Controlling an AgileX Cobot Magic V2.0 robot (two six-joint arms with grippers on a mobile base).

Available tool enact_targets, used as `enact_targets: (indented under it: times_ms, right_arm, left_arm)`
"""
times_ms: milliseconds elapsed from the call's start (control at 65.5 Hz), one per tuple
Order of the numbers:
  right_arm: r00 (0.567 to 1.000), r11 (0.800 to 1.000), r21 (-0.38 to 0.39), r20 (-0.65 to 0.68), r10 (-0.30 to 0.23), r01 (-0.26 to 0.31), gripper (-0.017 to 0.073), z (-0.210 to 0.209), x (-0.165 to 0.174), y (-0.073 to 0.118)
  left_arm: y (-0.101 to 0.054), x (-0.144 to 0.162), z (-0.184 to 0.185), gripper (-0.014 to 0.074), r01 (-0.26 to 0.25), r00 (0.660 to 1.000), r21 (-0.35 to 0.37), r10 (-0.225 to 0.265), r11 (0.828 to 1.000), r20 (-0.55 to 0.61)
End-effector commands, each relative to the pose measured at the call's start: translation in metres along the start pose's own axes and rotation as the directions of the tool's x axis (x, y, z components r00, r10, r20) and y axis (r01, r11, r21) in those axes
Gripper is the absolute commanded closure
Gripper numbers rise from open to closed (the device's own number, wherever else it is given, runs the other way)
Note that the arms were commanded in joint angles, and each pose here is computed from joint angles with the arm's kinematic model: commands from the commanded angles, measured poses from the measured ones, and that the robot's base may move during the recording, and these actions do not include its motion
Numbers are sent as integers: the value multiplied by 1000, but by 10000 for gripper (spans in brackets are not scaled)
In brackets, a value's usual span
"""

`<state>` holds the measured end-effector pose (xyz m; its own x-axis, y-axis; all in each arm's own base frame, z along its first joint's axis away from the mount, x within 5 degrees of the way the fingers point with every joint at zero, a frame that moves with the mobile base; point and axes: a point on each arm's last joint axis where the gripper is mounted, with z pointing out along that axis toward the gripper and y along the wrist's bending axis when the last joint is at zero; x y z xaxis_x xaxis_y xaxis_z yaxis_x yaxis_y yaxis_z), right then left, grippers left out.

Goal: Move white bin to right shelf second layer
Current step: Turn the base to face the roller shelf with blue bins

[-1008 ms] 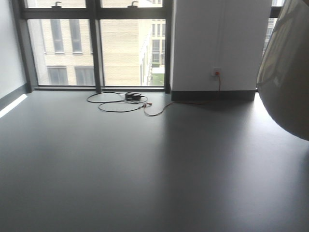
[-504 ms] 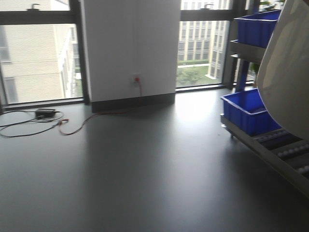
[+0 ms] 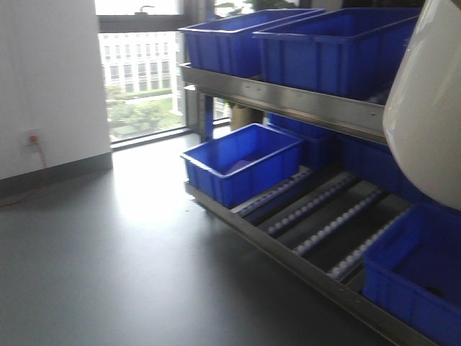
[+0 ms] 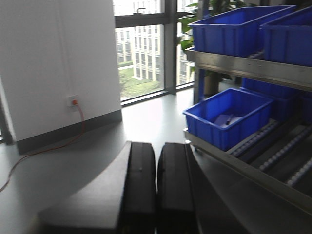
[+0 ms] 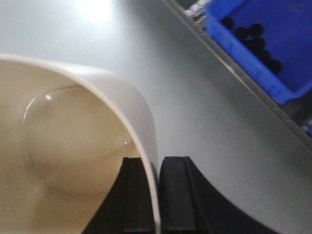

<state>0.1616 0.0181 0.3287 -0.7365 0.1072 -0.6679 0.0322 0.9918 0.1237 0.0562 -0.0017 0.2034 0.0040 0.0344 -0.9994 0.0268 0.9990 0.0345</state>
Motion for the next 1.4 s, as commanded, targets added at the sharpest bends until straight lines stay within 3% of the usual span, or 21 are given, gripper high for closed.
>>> enact_targets:
  times_ms: [0,1389]
  right_arm:
    - [995,1000,-12,102,-4,5,502,-9,-12,1]
    - [995,1000,-12,102,-4,5,502,-9,-12,1]
  left_arm:
    - [1,4,0,509,9,998,-9,-8,1000,63]
    - [1,4,0,509,9,998,-9,-8,1000,63]
